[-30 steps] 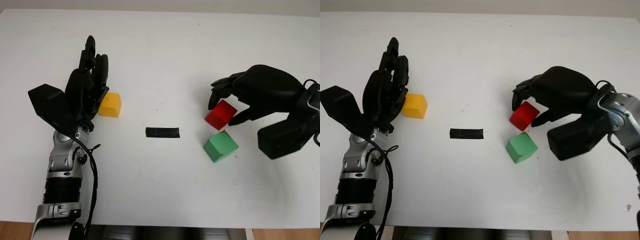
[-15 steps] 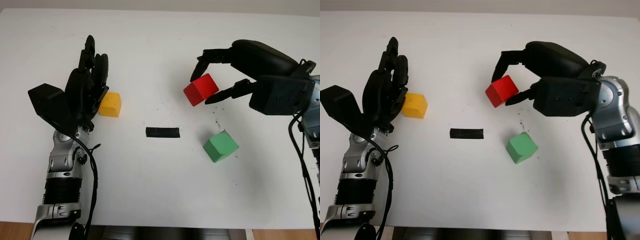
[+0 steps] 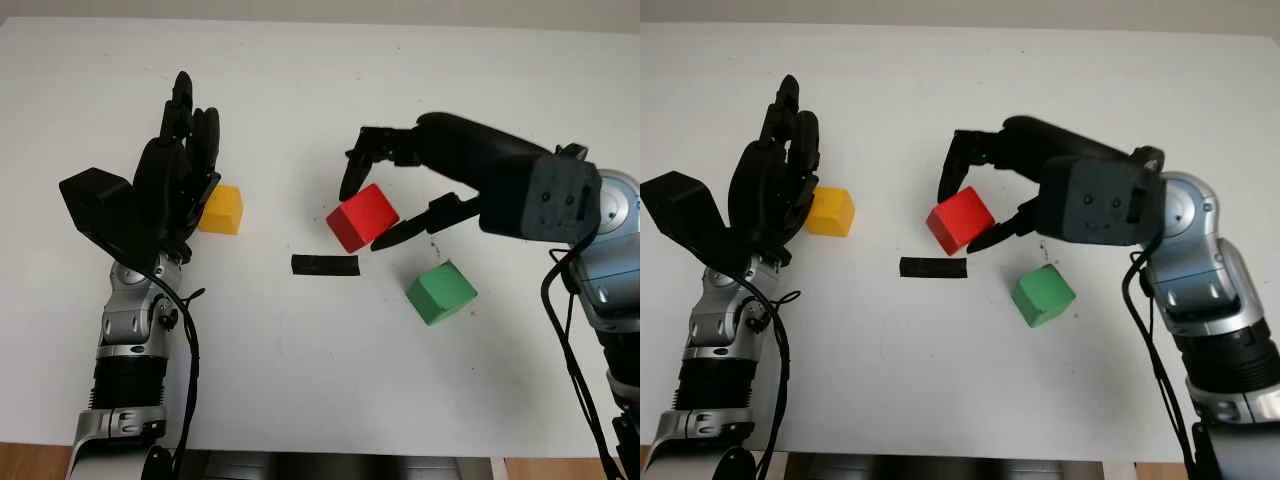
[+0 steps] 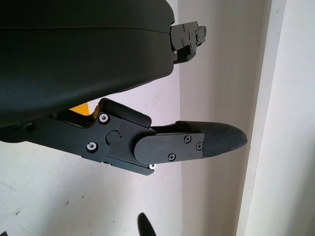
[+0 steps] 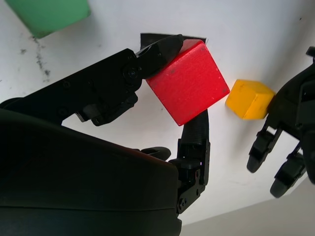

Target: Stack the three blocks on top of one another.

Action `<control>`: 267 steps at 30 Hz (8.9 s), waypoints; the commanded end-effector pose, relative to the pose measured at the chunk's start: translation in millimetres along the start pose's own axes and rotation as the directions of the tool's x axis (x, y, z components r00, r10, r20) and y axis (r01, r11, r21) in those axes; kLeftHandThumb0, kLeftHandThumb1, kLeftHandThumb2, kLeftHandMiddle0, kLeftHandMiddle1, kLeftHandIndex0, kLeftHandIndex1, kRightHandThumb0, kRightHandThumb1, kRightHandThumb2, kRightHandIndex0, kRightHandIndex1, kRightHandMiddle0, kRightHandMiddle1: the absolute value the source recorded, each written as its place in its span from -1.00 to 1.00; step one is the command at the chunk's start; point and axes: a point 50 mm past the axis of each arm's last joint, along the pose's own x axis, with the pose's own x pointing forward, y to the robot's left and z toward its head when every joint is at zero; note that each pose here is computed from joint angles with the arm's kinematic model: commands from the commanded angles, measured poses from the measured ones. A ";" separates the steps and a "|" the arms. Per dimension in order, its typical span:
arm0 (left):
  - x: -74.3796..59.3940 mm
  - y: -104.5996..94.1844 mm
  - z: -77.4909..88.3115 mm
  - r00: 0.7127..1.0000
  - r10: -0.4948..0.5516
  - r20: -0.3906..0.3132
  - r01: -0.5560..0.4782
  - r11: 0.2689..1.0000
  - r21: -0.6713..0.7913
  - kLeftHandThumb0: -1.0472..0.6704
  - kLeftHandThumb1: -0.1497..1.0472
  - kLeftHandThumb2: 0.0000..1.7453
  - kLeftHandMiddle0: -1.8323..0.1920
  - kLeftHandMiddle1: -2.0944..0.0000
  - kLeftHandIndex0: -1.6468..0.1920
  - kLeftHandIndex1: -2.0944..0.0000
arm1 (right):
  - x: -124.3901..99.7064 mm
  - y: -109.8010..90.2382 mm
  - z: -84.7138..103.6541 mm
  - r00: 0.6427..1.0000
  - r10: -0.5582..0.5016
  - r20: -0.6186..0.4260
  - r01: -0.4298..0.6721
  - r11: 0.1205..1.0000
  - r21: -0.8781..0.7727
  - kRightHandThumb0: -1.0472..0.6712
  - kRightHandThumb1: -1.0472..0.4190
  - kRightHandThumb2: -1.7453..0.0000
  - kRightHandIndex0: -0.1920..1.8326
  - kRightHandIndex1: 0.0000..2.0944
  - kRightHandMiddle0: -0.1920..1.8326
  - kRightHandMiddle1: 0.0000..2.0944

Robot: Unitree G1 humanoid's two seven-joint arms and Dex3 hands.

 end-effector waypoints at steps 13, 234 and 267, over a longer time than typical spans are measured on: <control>-1.7 -2.8 2.1 1.000 0.004 0.013 -0.004 1.000 0.000 -0.63 1.00 -0.49 0.98 0.95 0.94 0.95 | 18.6 29.1 4.7 0.994 -0.068 -0.083 0.076 0.993 0.094 -0.22 -0.86 0.94 -0.51 -0.99 -0.48 0.53; 15.9 17.9 61.7 0.900 -0.412 -0.141 0.390 0.617 0.684 -0.35 0.99 -0.93 0.50 0.95 0.48 -0.47 | -24.1 -20.6 -48.8 0.854 -0.480 -0.199 0.499 0.651 0.572 -0.56 -1.00 0.24 -1.00 -1.00 -1.00 -1.00; -5.7 -45.8 44.3 0.893 -0.427 -0.141 0.429 0.715 0.552 -0.28 0.98 -0.94 0.53 0.95 0.48 -0.61 | -24.4 -16.7 -46.9 0.862 -0.468 -0.195 0.487 0.658 0.574 -0.58 -1.00 0.23 -1.00 -1.00 -1.00 -1.00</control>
